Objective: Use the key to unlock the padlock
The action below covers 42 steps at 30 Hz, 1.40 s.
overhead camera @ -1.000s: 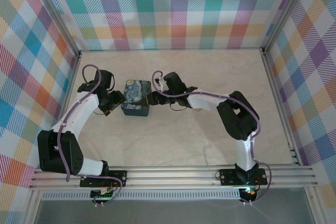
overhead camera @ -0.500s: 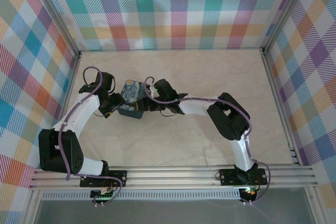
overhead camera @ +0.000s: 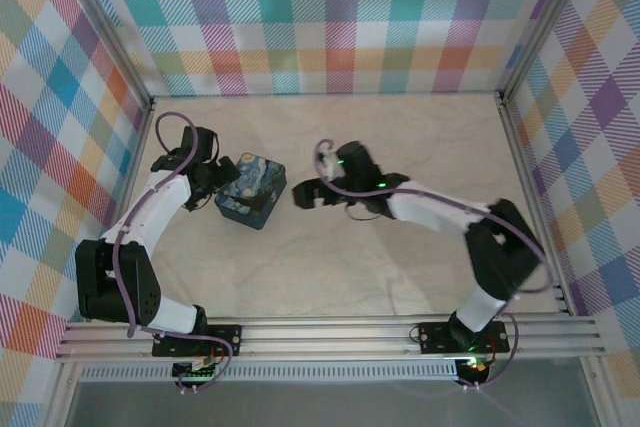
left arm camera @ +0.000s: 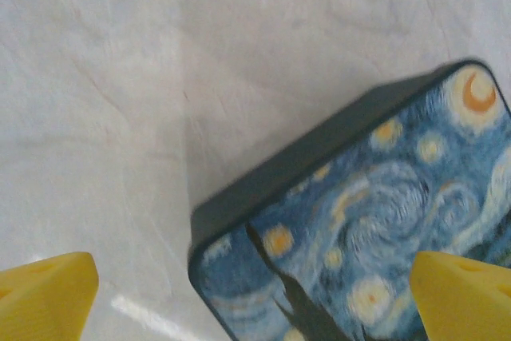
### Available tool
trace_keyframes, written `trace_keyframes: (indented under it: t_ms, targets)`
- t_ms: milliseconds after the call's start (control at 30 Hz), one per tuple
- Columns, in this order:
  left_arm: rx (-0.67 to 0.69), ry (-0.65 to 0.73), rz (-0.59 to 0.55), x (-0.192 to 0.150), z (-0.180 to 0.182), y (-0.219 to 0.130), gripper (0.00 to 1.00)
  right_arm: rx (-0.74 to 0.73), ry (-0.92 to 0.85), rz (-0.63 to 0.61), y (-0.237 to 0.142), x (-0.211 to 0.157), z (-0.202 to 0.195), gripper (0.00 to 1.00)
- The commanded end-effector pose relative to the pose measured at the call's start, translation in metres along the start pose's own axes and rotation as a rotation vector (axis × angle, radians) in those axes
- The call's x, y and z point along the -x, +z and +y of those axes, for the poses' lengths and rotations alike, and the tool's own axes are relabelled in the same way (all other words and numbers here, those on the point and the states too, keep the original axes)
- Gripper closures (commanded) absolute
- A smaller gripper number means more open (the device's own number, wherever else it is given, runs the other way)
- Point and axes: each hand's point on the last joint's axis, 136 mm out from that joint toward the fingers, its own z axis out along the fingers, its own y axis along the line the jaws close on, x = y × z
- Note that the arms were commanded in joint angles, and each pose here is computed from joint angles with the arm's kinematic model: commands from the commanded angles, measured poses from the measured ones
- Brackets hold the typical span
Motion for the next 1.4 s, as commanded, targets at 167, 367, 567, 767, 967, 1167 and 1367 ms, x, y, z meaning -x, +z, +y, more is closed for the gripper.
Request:
trace_keyframes:
  t_ms: [167,367,567,767,967,1167,1367]
  targets:
    - [0.006,0.164,-0.522,0.053,0.016,-0.003,0.03,-0.634,-0.037,-0.281,-0.149,0.001,-0.2,0.0]
    - [0.026,0.348,-0.593,0.035,0.018,0.021,0.03,-0.831,0.085,-0.435,-0.187,-0.012,-0.282,0.0]
    - [-0.195,0.466,-0.651,0.013,-0.006,0.036,0.0,-0.814,0.043,-0.47,-0.166,-0.018,-0.307,0.0]
    - [-0.289,0.538,-0.64,0.003,-0.021,0.049,0.0,-0.72,-0.056,-0.556,-0.158,-0.02,-0.292,0.0]
    - [-0.283,0.528,-0.621,0.002,-0.02,0.067,0.0,-0.732,-0.037,-0.537,-0.158,-0.023,-0.294,0.0]
    - [-0.272,0.518,-0.603,0.003,-0.018,0.07,0.0,-0.731,-0.038,-0.54,-0.158,-0.022,-0.294,0.0]
    - [-0.276,0.516,-0.599,0.004,-0.018,0.07,0.0,-0.731,-0.04,-0.542,-0.159,-0.021,-0.294,0.0]
